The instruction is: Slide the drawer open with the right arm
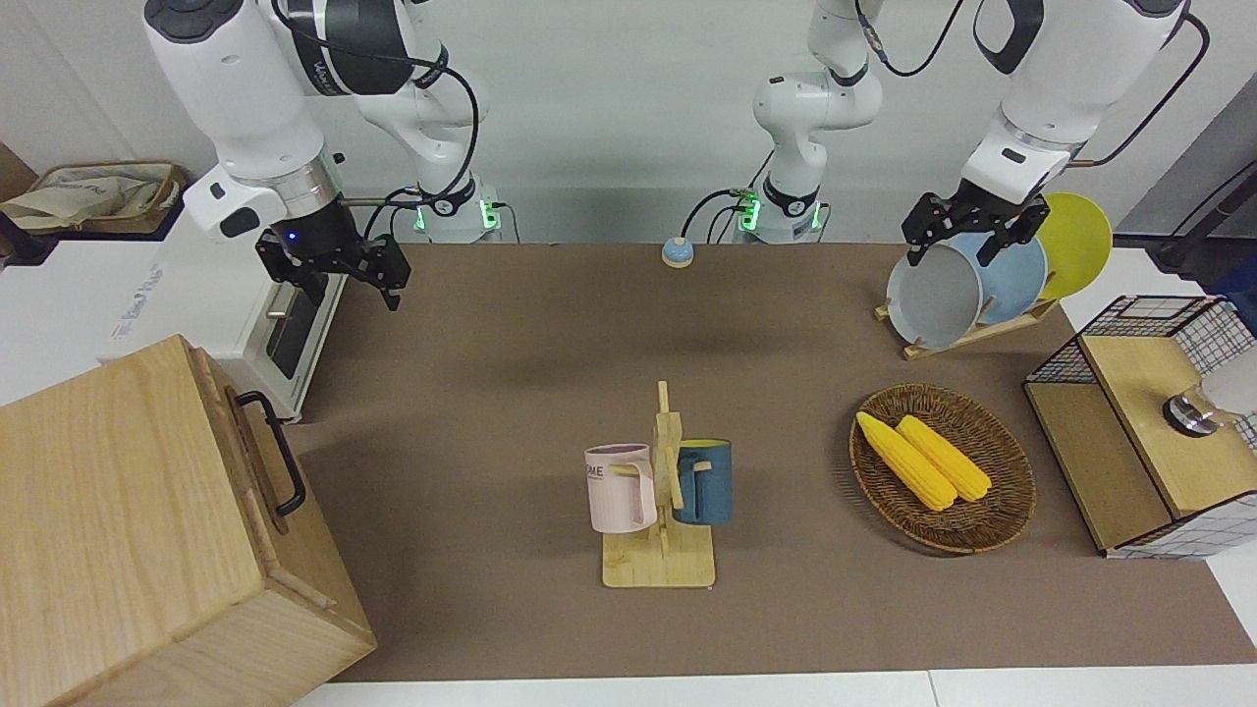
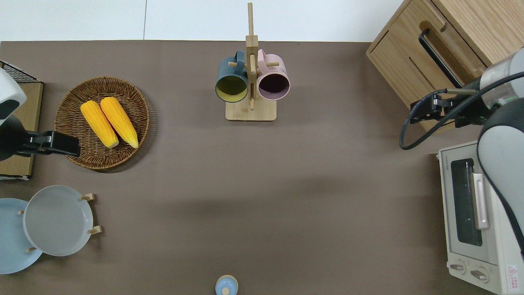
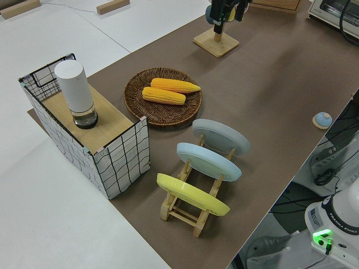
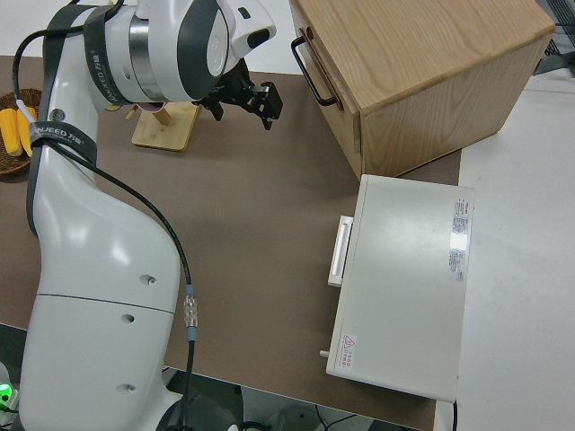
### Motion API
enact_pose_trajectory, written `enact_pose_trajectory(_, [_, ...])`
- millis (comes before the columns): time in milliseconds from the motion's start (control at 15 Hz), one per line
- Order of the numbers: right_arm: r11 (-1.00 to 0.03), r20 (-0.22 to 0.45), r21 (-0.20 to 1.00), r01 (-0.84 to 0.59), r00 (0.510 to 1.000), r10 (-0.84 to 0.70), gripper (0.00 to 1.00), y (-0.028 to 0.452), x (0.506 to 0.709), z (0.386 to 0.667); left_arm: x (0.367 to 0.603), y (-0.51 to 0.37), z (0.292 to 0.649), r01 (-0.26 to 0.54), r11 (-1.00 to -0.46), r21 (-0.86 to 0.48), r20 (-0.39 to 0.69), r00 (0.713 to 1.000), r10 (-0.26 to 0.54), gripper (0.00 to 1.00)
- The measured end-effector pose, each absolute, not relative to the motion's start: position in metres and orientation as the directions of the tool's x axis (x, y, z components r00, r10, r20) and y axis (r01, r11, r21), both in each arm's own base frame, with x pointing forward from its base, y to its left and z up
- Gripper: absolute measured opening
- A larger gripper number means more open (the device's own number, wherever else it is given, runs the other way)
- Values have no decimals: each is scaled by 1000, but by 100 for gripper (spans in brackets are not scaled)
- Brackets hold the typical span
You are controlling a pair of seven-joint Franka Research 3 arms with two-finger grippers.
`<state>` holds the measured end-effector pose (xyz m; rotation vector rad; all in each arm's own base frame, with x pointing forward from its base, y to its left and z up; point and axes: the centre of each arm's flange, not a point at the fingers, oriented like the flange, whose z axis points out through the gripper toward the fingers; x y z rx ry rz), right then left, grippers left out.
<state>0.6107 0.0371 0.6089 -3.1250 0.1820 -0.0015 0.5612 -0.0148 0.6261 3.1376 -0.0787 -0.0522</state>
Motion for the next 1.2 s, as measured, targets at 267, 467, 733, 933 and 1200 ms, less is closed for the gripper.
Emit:
enact_pose_trajectory(267, [-993, 0, -11, -115, 993, -115, 99, 38, 611, 609, 561, -15, 626, -50, -999, 3, -33, 998, -50, 100])
enact_pose_trajectory(467, [-993, 0, -12, -115, 993, -115, 99, 38, 611, 609, 561, -15, 626, -50, -999, 3, -33, 998, -50, 100])
enact_pose_trajectory(733, [-993, 0, -12, -114, 993, -114, 99, 38, 611, 609, 561, -15, 626, -50, -999, 3, -33, 998, -50, 100])
enact_pose_trajectory(933, [-993, -2, -11, -117, 993, -117, 99, 36, 611, 609, 561, -15, 626, -50, -999, 3, -33, 998, -50, 100])
enact_pose_trajectory(1200, [-993, -23, -8, -116, 993, -116, 99, 36, 608, 608, 561, -15, 626, -50, -999, 3, -33, 998, -50, 100])
